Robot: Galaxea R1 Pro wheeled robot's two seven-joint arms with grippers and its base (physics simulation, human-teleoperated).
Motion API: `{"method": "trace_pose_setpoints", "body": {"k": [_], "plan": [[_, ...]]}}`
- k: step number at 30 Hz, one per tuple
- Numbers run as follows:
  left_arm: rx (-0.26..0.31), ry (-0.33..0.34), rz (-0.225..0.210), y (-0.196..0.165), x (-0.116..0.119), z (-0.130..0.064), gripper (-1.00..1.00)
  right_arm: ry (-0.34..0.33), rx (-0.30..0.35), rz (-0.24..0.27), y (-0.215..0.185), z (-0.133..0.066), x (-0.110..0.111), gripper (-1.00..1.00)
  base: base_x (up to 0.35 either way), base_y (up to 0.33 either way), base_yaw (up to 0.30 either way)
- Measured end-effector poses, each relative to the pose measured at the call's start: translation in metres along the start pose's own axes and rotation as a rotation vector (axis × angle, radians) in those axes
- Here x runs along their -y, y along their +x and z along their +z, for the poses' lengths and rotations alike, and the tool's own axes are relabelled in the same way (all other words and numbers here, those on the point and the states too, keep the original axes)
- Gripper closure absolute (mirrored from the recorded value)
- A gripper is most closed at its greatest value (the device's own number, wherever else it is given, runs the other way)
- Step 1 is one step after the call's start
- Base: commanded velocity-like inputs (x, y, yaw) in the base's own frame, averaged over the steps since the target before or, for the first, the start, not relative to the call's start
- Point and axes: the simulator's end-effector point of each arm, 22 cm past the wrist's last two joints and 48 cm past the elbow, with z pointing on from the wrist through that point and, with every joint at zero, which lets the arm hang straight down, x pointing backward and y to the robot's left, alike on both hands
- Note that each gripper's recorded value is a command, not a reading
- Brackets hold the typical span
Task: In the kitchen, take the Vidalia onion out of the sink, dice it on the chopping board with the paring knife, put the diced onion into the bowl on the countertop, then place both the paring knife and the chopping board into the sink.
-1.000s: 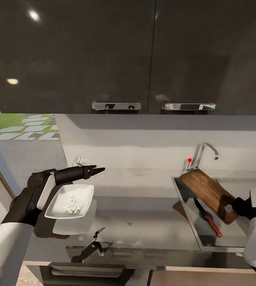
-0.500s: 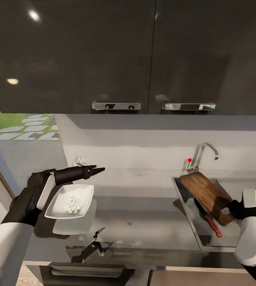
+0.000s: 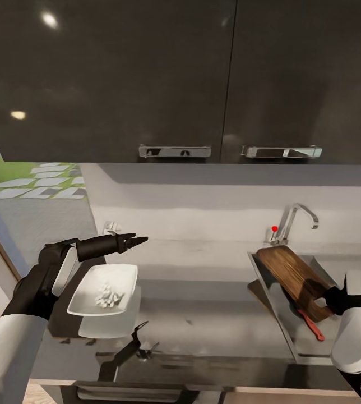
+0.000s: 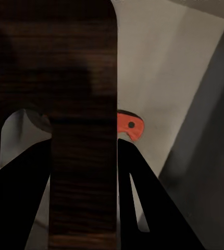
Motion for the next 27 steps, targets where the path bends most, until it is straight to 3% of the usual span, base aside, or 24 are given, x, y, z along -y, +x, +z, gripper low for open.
{"method": "trace_pose_setpoints", "body": {"k": [11,15,27], "plan": [[0.000,0.000,0.000,-0.0001,-0.0001,-0.0001,-1.00,0.002,0.024,0.024,-0.0054,0.0003,0.0011,1.00,0.001,0.001,0.000],[0.000,0.000,0.000,-0.0001,0.0001,-0.0001,-1.00,0.000,0.007,0.057,-0.0029,0.0033,0.0070,1.00,0.000,0.000,-0.035],[0.000,0.000,0.000,-0.0001,-0.0001,-0.0001,-1.00,-0.003,-0.002,0.076,-0.0013,0.0049,0.0093,1.00,0.000,0.000,-0.161]]}}
